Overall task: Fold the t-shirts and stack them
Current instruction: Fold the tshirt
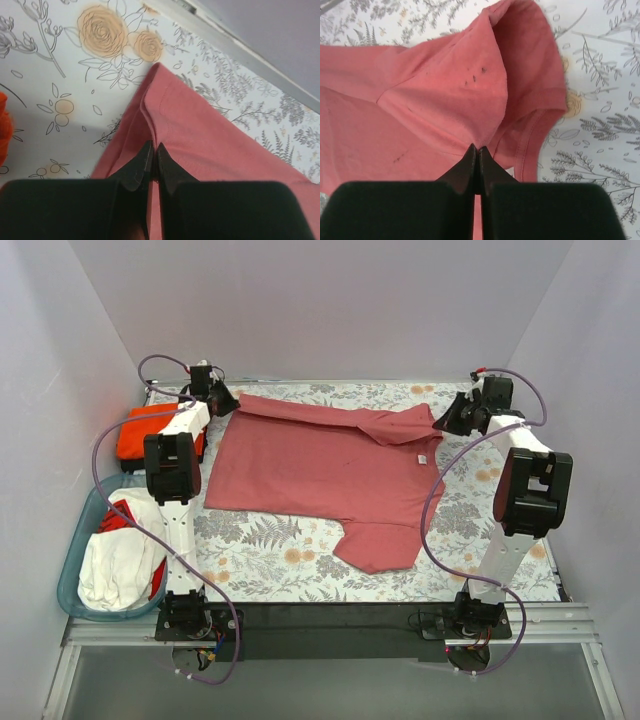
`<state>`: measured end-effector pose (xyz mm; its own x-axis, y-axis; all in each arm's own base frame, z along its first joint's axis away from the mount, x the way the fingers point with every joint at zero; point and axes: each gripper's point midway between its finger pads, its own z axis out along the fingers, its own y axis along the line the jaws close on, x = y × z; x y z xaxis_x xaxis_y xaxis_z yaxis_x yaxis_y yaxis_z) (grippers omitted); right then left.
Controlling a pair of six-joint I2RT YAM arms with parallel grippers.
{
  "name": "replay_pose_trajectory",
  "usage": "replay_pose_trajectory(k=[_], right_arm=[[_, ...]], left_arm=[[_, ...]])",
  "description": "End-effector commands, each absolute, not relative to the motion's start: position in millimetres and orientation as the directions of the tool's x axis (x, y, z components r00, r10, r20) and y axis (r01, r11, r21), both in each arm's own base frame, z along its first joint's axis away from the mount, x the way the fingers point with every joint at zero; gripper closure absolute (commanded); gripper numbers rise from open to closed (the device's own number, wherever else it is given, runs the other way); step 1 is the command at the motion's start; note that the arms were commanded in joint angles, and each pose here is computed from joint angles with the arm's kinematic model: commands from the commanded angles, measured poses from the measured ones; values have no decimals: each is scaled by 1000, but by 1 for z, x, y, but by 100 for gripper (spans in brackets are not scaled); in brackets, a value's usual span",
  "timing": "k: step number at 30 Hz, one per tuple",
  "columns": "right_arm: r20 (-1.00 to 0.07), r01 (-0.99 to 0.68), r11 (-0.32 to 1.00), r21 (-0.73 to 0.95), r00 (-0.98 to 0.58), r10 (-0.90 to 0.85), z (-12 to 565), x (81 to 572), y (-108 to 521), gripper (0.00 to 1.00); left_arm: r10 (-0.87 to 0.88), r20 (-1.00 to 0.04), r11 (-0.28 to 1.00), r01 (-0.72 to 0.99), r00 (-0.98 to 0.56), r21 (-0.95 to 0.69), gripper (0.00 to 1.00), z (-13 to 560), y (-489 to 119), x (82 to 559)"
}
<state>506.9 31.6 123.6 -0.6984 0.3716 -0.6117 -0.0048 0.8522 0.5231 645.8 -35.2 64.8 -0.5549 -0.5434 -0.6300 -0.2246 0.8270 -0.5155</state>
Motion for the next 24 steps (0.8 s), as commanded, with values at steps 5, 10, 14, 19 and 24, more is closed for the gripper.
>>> replay_pose_trajectory(k=[5,10,14,19,24], right_arm=[[-503,48,814,579,-764,403,84,486,40,99],[-471,90,819,567,-780,412,63,481,37,99],[-465,94,825,557,-788,404,54,480,35,99],[-467,91,826,556,-788,401,55,478,36,99],[-489,77,830,552,-776,398,66,481,35,97]], left_arm=[[-535,-626,841,-286,-568,-460,100,47,-20,637],[-529,-623,845,-289,-576,-450,100,40,-20,636],[-531,-619,842,-282,-578,-459,100,41,-22,636],[-530,-620,846,-312,-578,-433,100,35,-16,630],[-524,-639,851,-311,-563,-423,100,43,-13,633]])
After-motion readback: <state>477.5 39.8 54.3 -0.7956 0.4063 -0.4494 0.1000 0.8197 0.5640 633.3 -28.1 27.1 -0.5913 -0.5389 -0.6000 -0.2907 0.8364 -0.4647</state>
